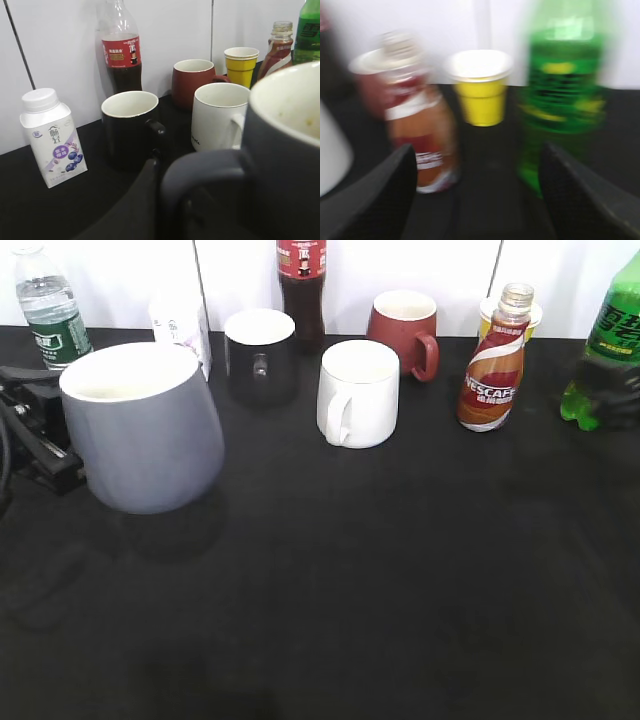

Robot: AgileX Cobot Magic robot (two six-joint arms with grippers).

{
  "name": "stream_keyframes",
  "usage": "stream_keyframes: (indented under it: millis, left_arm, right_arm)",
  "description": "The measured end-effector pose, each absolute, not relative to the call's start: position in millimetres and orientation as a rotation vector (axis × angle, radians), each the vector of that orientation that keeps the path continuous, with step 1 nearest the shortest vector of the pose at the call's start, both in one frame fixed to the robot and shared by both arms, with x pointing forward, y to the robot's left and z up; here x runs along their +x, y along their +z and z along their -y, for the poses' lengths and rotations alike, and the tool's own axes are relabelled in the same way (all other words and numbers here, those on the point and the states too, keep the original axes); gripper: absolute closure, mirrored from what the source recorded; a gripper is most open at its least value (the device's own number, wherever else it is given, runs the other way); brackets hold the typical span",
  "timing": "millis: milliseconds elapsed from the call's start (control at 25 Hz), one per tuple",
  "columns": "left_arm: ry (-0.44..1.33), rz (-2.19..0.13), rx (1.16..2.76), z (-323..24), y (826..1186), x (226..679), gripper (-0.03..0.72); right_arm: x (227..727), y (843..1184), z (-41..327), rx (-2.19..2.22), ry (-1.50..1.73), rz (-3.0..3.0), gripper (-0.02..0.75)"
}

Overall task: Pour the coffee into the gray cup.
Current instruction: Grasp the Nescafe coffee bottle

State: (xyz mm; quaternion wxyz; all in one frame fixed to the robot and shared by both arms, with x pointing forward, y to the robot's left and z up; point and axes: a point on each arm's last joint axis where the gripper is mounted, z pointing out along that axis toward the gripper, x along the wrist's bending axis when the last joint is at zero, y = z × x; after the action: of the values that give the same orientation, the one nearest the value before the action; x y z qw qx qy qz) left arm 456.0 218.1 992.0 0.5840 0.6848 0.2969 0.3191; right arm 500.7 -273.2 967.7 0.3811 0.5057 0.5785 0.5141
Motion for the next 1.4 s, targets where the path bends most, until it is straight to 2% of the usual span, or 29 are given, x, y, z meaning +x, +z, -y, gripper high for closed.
stream_keyframes:
  millis: [280,400,560,920,1240,1360,1400]
  left_arm:
    - [0.745,-0.696,1.601,-218,992,456,0.65]
    - [0.745,-0.696,1.601,-218,992,456,0.65]
    - [0.745,-0.697,1.601,-218,992,456,0.65]
    - [0.745,-0.697,1.601,-218,992,456,0.65]
    - [0.745,-0.699,1.6,-218,992,456,0.65]
    - [0.745,-0.699,1.6,-218,992,456,0.65]
    - [0.745,-0.699,1.6,-218,992,456,0.65]
  right_arm:
    - [516,930,207,1.351,1.188,-1.516,0.148]
    - [530,920,205,1.346,1.182,-1.43,0.147]
    - [554,920,197,1.338,1.205,-1.379,0.064]
    - [596,887,186,1.373,1.128,-1.342,0.064]
    - [620,870,180,1.357,1.134,-1.272,0.114]
    - [622,865,180,1.348,1.131,-1.265,0.208]
    - [622,865,180,1.347,1.13,-1.265,0.207]
